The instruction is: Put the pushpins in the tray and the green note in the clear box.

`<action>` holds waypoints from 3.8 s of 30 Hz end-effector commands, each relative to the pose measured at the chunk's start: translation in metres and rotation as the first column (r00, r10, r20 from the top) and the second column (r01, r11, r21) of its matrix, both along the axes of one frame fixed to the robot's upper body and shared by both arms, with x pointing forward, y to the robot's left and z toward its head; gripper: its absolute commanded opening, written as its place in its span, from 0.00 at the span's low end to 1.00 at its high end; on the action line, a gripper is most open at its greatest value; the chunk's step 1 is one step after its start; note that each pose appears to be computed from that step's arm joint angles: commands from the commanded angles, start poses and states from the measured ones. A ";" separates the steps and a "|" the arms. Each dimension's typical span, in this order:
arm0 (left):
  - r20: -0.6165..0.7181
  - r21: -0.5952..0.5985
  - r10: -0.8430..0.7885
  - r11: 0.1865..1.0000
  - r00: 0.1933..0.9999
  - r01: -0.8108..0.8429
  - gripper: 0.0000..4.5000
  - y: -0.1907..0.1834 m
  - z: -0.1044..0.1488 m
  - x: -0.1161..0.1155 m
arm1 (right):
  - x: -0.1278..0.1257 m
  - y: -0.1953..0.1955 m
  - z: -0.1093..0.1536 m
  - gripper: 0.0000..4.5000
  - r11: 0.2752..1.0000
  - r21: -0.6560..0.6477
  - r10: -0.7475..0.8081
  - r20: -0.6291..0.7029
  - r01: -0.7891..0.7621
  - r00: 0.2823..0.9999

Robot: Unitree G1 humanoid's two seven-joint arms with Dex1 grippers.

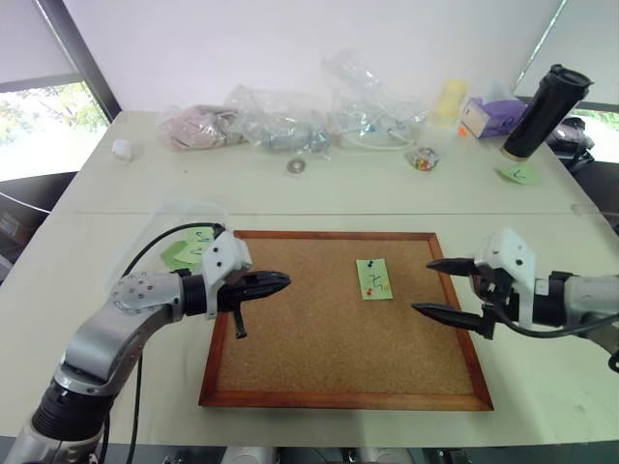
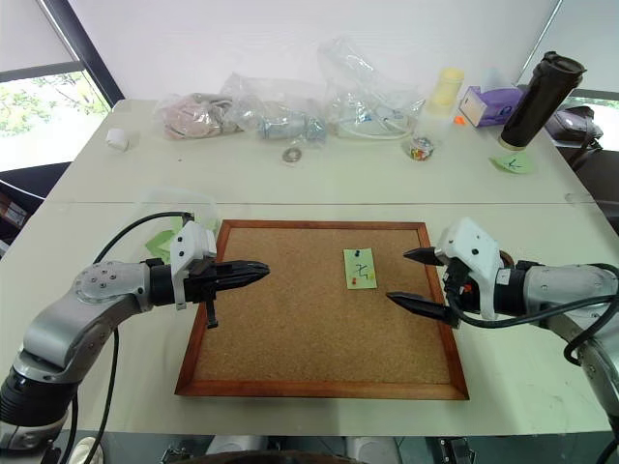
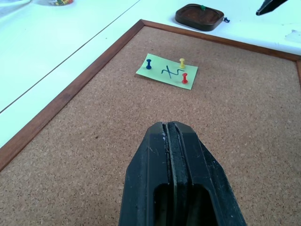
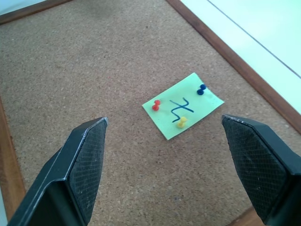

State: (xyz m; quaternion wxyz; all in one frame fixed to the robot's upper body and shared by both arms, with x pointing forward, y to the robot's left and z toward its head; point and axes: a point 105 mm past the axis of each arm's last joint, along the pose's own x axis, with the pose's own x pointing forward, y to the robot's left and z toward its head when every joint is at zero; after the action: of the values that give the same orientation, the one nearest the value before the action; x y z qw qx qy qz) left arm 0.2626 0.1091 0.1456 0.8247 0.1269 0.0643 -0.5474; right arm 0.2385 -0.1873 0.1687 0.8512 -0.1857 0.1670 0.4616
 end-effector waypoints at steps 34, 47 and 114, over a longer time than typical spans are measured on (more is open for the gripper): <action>-0.021 0.177 -0.073 0.981 0.997 0.076 0.01 -0.017 -0.077 0.000 | 0.071 0.036 -0.018 0.89 0.998 0.058 -0.028 0.125 0.021 0.992; -0.003 0.188 -0.042 0.981 0.999 0.041 0.01 -0.014 -0.076 0.000 | 0.095 0.045 -0.048 0.89 1.000 0.027 -0.014 0.070 0.013 0.997; -0.024 0.214 -0.083 0.973 0.996 0.086 0.00 -0.018 -0.092 -0.005 | 0.053 -0.150 -0.053 0.02 0.719 0.128 -0.686 -0.025 0.683 0.727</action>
State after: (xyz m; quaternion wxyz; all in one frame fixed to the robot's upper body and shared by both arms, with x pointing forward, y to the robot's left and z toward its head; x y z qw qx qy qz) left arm 0.2636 0.0858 0.0731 0.7909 0.2082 0.0794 -0.5699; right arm 0.2908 -0.3349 0.1068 0.9691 -0.0557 0.2037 0.1271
